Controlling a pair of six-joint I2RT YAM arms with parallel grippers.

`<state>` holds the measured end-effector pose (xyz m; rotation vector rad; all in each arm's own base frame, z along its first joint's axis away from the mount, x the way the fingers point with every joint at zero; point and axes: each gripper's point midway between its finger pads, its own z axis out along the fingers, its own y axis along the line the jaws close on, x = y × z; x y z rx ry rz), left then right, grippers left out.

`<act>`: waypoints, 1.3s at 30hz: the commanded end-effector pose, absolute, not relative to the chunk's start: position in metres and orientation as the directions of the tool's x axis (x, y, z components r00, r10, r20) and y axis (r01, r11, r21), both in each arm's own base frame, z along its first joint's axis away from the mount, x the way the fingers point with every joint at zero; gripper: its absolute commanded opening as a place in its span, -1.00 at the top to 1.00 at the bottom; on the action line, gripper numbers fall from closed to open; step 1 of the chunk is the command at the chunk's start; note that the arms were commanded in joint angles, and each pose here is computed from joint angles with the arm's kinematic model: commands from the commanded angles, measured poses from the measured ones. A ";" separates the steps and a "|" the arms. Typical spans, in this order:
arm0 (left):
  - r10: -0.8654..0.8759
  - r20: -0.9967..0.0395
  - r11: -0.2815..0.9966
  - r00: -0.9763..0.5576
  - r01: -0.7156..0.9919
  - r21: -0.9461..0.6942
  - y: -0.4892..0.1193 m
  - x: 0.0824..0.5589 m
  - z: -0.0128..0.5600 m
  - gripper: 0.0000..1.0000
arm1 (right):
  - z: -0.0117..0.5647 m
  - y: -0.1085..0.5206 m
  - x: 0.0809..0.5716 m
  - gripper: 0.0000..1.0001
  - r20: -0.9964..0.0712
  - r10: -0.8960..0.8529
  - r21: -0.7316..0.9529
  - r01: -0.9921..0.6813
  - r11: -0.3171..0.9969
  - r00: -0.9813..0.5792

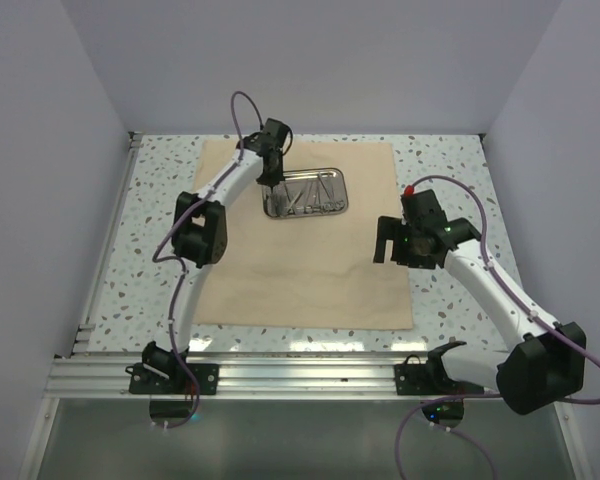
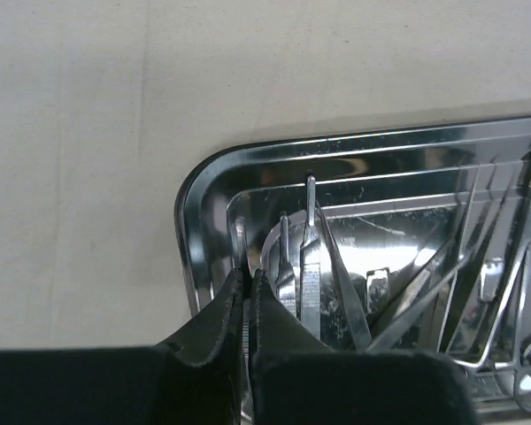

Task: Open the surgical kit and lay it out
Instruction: Pick up the medical item from the container, then place the medical item in the surgical kit.

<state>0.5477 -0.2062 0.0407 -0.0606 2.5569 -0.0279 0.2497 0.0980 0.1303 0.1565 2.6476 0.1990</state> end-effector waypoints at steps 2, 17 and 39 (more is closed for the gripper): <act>-0.077 -0.683 0.995 -0.727 -0.008 -0.103 -0.204 0.548 0.151 1.00 | 0.140 0.104 0.249 -0.84 -0.488 0.158 0.220 0.054 0.974 -0.859; -0.048 -0.607 0.998 -0.793 -0.055 -0.007 -0.156 0.382 0.135 1.00 | 0.134 0.112 0.243 -0.82 -0.481 0.174 0.280 0.038 0.959 -0.859; -0.031 -0.611 0.999 -0.791 -0.048 0.011 -0.126 0.312 0.059 1.00 | 0.122 0.112 0.221 -0.80 -0.450 0.186 0.311 0.042 0.949 -0.874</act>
